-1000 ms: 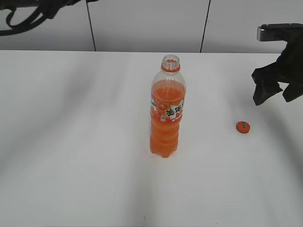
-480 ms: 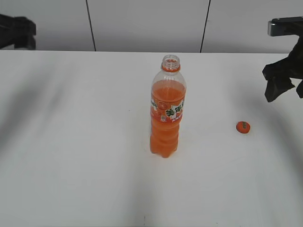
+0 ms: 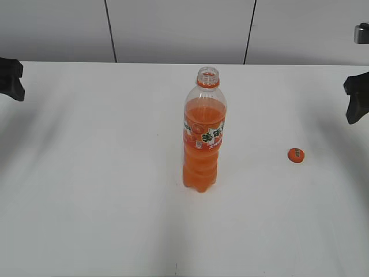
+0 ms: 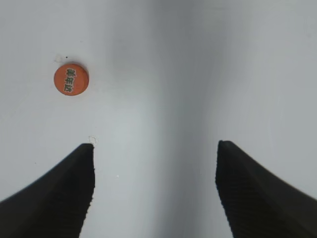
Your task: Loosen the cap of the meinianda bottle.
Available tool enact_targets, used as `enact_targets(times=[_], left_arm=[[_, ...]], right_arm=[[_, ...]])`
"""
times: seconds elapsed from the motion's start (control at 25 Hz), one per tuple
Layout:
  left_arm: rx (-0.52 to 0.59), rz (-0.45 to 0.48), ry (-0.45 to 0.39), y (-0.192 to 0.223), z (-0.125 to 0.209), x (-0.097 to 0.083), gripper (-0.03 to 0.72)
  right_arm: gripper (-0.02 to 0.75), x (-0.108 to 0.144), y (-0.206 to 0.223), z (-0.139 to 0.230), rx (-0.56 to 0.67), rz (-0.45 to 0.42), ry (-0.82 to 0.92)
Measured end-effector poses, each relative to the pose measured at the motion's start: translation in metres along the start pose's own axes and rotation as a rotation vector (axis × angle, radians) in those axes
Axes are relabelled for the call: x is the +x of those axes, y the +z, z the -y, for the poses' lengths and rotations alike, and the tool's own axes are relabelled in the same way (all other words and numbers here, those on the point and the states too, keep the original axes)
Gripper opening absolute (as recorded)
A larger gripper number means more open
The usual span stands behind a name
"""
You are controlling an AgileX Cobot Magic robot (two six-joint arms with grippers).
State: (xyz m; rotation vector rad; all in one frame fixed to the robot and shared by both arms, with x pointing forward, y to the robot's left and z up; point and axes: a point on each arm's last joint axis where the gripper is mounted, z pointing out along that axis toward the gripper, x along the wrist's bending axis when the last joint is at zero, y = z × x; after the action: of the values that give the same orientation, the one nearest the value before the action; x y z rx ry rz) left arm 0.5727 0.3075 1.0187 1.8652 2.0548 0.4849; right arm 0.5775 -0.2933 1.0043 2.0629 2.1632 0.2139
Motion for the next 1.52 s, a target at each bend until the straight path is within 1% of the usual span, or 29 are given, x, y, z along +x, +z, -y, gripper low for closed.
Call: enact_targets(times=[0.12, 0.2, 0.32, 0.48, 0.72, 1.0, 1.2, 1.32, 1.4, 1.52], left_arm=[[0.002, 0.014, 0.046, -0.002, 0.001, -0.008, 0.592], [-0.006, 0.020, 0.062, -0.005, 0.001, -0.012, 0.592], [-0.030, 0.014, 0.076, -0.014, 0.000, -0.012, 0.592], [-0.102, -0.008, 0.104, -0.039, -0.001, -0.008, 0.592], [-0.225, -0.007, 0.099, -0.094, 0.005, -0.005, 0.592], [-0.328, -0.005, 0.087, -0.153, 0.026, 0.001, 0.591], [-0.384, 0.002, 0.077, -0.185, 0.042, 0.004, 0.591], [-0.426, 0.020, 0.073, -0.201, 0.054, 0.005, 0.591], [-0.446, 0.036, 0.088, -0.207, 0.066, 0.005, 0.591], [-0.468, 0.059, 0.094, -0.212, 0.093, 0.006, 0.591]], right_arm=[[0.568, 0.000, 0.000, 0.000, 0.005, 0.000, 0.001], [0.568, 0.000, 0.000, 0.001, 0.011, 0.005, -0.002], [0.568, -0.002, -0.004, 0.002, 0.004, 0.018, -0.010], [0.568, -0.003, -0.026, 0.005, -0.059, 0.032, -0.016], [0.568, -0.002, -0.076, 0.019, -0.193, 0.041, -0.015], [0.568, -0.002, -0.138, 0.052, -0.337, 0.049, -0.012], [0.568, -0.001, -0.176, 0.083, -0.438, 0.057, -0.009], [0.568, 0.000, -0.190, 0.106, -0.494, 0.059, -0.008], [0.568, 0.000, -0.193, 0.121, -0.517, 0.060, -0.008], [0.568, 0.001, -0.191, 0.147, -0.538, 0.060, -0.007]])
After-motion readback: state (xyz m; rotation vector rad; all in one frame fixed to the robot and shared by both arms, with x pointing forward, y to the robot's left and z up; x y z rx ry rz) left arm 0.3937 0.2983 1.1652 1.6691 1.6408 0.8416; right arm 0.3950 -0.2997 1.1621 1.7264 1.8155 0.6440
